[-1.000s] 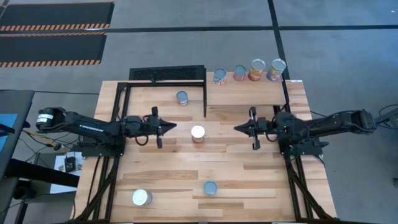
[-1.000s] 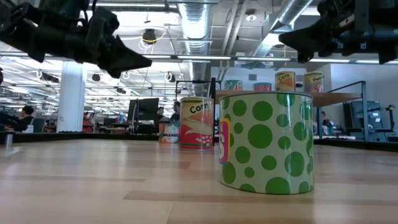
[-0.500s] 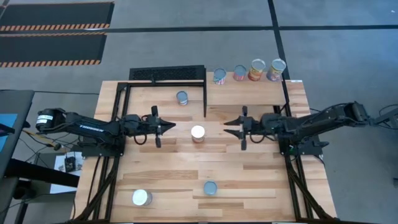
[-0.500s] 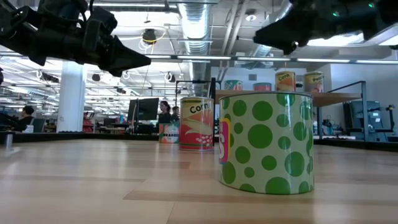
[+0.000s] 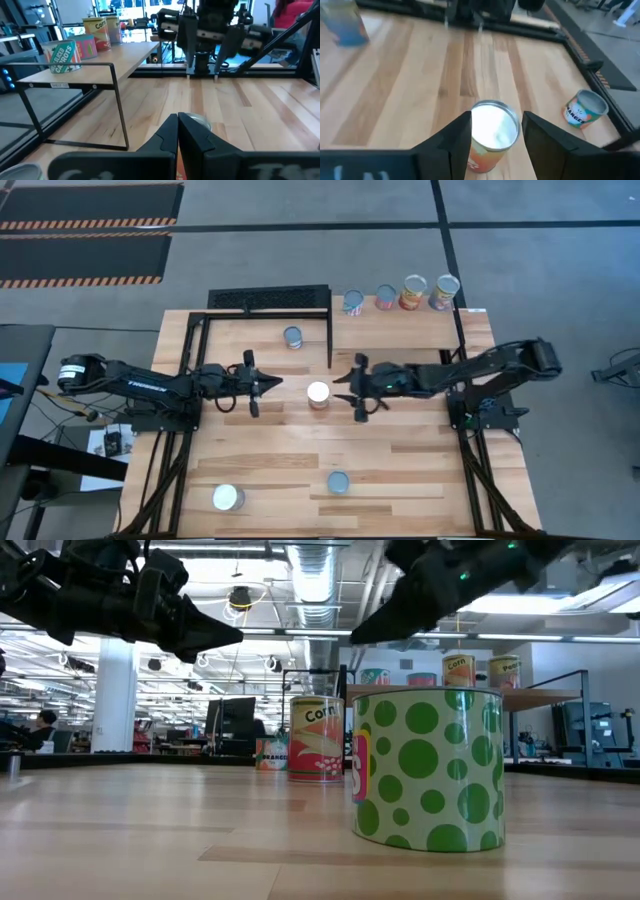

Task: Pick and place cans onto a shelf
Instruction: Put the large canned corn on the shelf, then put the canned green peas on the shelf

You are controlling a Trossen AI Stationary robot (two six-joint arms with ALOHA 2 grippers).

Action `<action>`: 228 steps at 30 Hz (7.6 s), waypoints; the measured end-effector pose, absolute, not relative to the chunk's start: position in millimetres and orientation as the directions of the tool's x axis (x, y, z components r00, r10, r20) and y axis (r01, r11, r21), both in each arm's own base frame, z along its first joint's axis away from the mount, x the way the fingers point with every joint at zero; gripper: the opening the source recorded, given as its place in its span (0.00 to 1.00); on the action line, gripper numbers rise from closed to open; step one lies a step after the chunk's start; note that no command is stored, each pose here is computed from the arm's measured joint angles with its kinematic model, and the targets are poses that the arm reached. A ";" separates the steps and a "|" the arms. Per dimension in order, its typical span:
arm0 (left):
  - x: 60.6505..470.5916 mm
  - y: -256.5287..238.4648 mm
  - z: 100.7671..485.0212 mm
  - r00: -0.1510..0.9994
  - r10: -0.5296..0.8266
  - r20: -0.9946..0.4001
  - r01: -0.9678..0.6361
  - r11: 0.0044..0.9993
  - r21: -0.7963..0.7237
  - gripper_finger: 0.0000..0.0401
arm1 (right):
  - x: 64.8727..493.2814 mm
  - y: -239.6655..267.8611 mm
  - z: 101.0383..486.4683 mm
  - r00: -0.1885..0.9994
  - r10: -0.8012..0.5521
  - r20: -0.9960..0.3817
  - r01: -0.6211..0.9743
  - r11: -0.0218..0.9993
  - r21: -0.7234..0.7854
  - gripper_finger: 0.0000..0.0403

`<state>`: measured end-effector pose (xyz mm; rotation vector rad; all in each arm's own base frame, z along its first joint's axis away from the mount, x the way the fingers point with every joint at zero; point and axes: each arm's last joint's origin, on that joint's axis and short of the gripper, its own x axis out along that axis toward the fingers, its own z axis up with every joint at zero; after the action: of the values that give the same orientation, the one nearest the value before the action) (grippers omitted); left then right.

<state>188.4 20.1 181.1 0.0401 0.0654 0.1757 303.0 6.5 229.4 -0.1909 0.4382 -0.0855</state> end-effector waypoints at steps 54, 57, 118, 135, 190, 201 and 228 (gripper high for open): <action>187.9 20.3 174.6 0.974 0.185 -0.130 -0.178 0.982 0.064 0.00 | 216.2 20.4 349.9 0.519 -0.442 -0.731 0.398 0.882 -0.251 0.02; 188.0 20.3 175.1 0.975 0.185 -0.125 -0.179 0.982 0.061 0.00 | 204.3 -2.0 357.9 0.448 -0.517 -0.729 0.484 0.826 -0.288 0.02; 187.8 20.9 174.6 0.970 0.207 -0.129 -0.200 0.978 0.064 0.00 | 195.3 -120.6 366.1 0.231 -0.706 -0.670 0.698 0.600 -0.391 0.34; 189.6 18.5 169.7 0.970 0.180 -0.163 -0.172 0.983 0.064 0.00 | 206.5 -10.1 320.5 0.742 -0.488 -0.459 0.422 0.873 -0.246 0.04; 228.6 13.5 153.5 0.971 0.093 -0.222 -0.078 0.994 0.074 0.00 | 326.3 212.6 174.7 0.546 0.212 -0.810 -0.429 0.902 -0.054 0.36; 228.6 13.5 153.3 0.970 0.093 -0.224 -0.078 0.994 0.074 0.00 | 333.8 190.7 173.6 0.519 0.156 -0.840 -0.369 0.928 -0.057 0.07; 228.6 13.5 153.3 0.970 0.093 -0.224 -0.078 0.994 0.074 0.00 | 285.2 43.7 335.6 0.571 -0.165 -0.804 0.199 0.978 -0.060 0.04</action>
<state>228.6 13.5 153.3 0.0651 0.2292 0.0866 285.2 43.7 335.6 0.0387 0.9388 -0.2139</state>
